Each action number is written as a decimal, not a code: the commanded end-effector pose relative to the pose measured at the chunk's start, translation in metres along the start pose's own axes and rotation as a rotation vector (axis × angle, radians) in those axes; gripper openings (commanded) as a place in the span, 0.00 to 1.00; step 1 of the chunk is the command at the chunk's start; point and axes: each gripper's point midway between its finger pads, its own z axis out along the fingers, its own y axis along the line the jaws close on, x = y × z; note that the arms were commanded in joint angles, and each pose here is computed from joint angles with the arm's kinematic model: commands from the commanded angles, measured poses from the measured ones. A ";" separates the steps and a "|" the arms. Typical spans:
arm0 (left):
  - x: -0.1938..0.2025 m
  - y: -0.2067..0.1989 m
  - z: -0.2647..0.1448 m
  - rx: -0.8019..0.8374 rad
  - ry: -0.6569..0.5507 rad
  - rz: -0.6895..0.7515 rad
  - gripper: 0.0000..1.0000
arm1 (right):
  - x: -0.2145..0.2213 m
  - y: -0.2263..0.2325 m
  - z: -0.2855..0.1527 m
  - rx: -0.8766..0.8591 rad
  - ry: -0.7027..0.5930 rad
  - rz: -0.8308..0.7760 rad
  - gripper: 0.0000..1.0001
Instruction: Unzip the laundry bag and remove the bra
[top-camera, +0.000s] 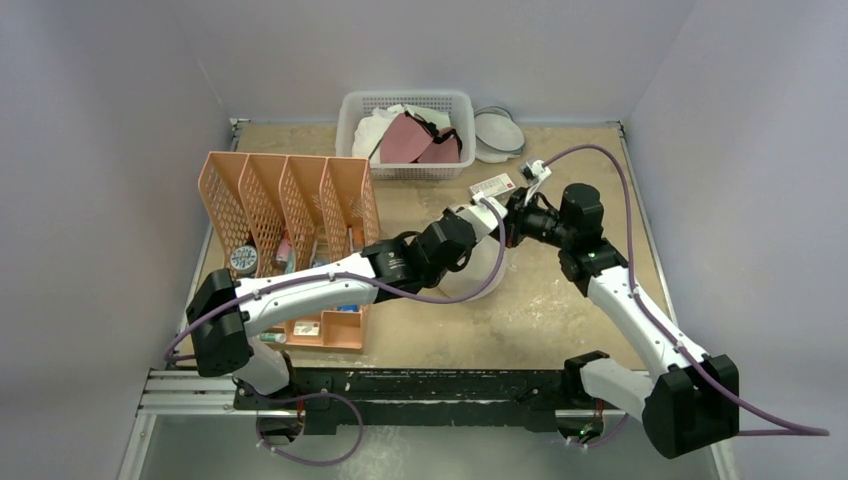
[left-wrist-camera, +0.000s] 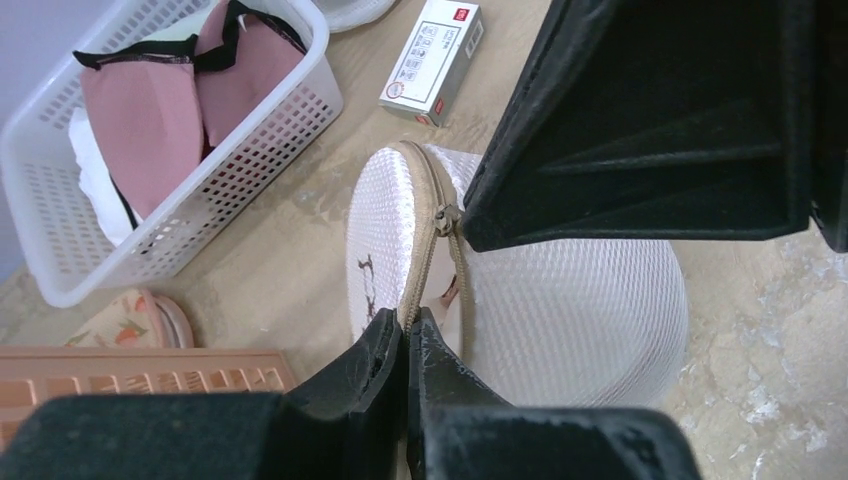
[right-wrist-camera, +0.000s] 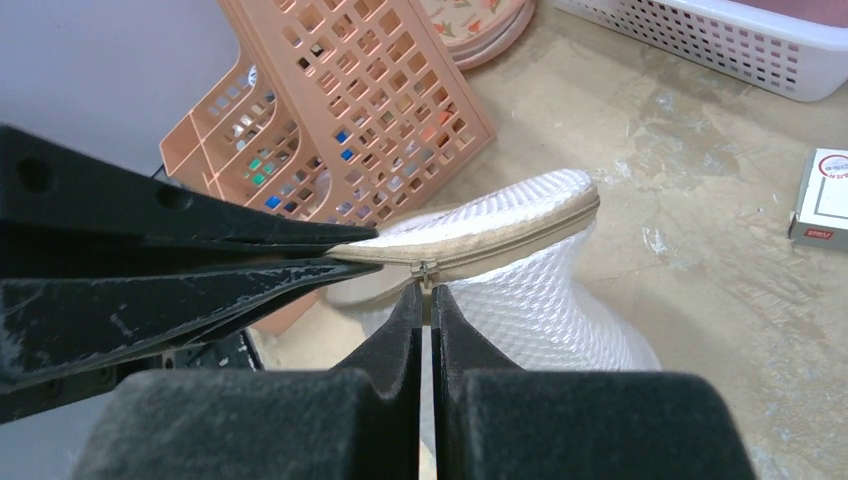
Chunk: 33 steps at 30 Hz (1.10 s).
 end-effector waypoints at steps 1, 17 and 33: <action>-0.027 0.016 -0.017 -0.089 -0.082 0.020 0.00 | -0.012 0.002 -0.004 0.016 -0.027 -0.058 0.00; -0.046 0.040 -0.049 -0.185 -0.188 -0.014 0.00 | -0.016 -0.061 -0.007 0.248 -0.020 -0.012 0.00; -0.027 0.029 -0.027 -0.216 -0.094 0.039 0.37 | -0.012 0.013 -0.007 -0.110 0.026 -0.125 0.00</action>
